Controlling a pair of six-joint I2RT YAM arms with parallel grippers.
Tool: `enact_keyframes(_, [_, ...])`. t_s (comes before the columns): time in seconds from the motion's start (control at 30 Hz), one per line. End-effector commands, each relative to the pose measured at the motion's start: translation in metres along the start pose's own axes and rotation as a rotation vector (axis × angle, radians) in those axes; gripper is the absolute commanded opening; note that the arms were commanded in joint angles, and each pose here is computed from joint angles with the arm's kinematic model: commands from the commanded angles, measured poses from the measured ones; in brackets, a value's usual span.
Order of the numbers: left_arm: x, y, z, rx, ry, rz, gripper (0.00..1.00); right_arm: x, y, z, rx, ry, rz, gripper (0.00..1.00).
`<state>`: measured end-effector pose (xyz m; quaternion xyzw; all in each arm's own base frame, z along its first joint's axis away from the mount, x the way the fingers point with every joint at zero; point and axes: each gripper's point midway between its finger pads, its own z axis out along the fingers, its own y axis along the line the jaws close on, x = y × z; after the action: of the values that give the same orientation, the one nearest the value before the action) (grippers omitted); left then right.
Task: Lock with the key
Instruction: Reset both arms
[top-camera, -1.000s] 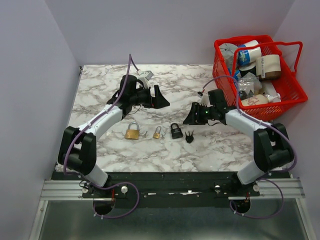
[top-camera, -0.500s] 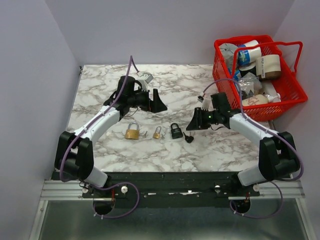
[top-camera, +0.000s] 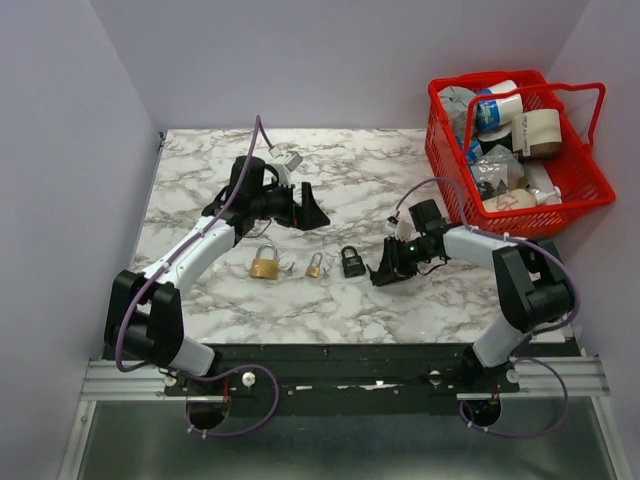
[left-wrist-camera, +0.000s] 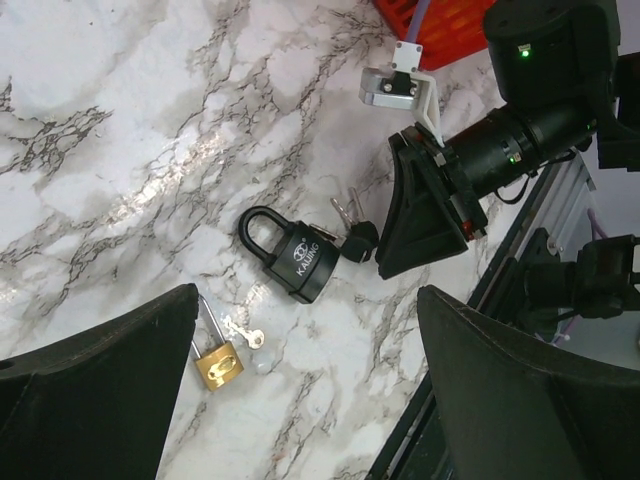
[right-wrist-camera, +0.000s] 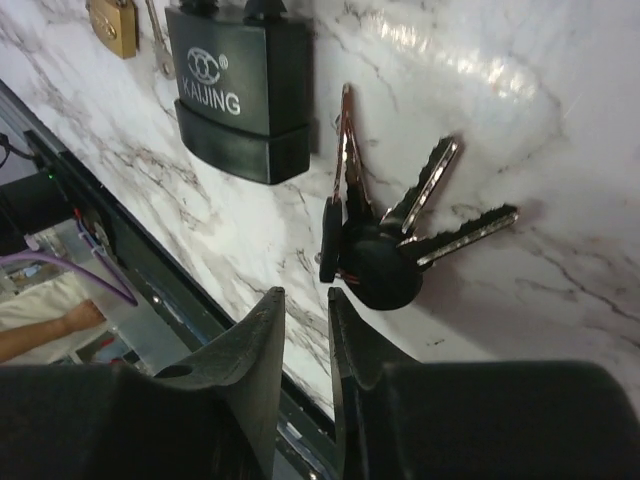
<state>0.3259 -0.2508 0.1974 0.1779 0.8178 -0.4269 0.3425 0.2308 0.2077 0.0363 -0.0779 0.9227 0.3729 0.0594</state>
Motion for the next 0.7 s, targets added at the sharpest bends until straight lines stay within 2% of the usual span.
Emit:
enact_keyframes(0.0, [-0.006, 0.003, -0.002, 0.005, -0.013, -0.021, 0.99, -0.032, 0.003, 0.002, 0.019, -0.062, -0.046, 0.31])
enact_keyframes(0.27, [-0.011, 0.004, -0.012, 0.019, -0.018, -0.042, 0.99, -0.058, 0.042, -0.028, -0.042, -0.163, -0.167, 0.31])
enact_keyframes(0.37, [-0.027, 0.002, -0.024, 0.028, -0.013, -0.048, 0.99, -0.059, 0.063, -0.049, -0.075, -0.210, -0.246, 0.38])
enact_keyframes(0.43, [-0.025, 0.017, -0.035, -0.016, 0.040, -0.101, 0.99, -0.062, 0.084, -0.074, -0.092, -0.281, -0.338, 0.49])
enact_keyframes(0.47, [-0.045, 0.016, -0.043, -0.030, 0.026, -0.087, 0.99, -0.067, 0.093, -0.085, -0.088, -0.321, -0.396, 0.53])
enact_keyframes(0.5, [-0.035, 0.029, -0.048, -0.087, 0.082, -0.144, 0.99, -0.070, 0.105, -0.102, -0.082, -0.380, -0.447, 0.62])
enact_keyframes(0.57, [-0.061, 0.047, -0.071, -0.175, 0.031, -0.097, 0.99, -0.077, 0.113, -0.122, -0.041, -0.450, -0.508, 0.72])
enact_keyframes(0.6, [-0.063, 0.055, -0.081, -0.227, 0.032, -0.103, 0.99, -0.083, 0.125, -0.137, -0.031, -0.498, -0.550, 0.83])
enact_keyframes(0.67, [-0.088, 0.069, -0.109, -0.309, -0.020, -0.054, 0.99, -0.085, 0.135, -0.163, 0.016, -0.574, -0.610, 0.97])
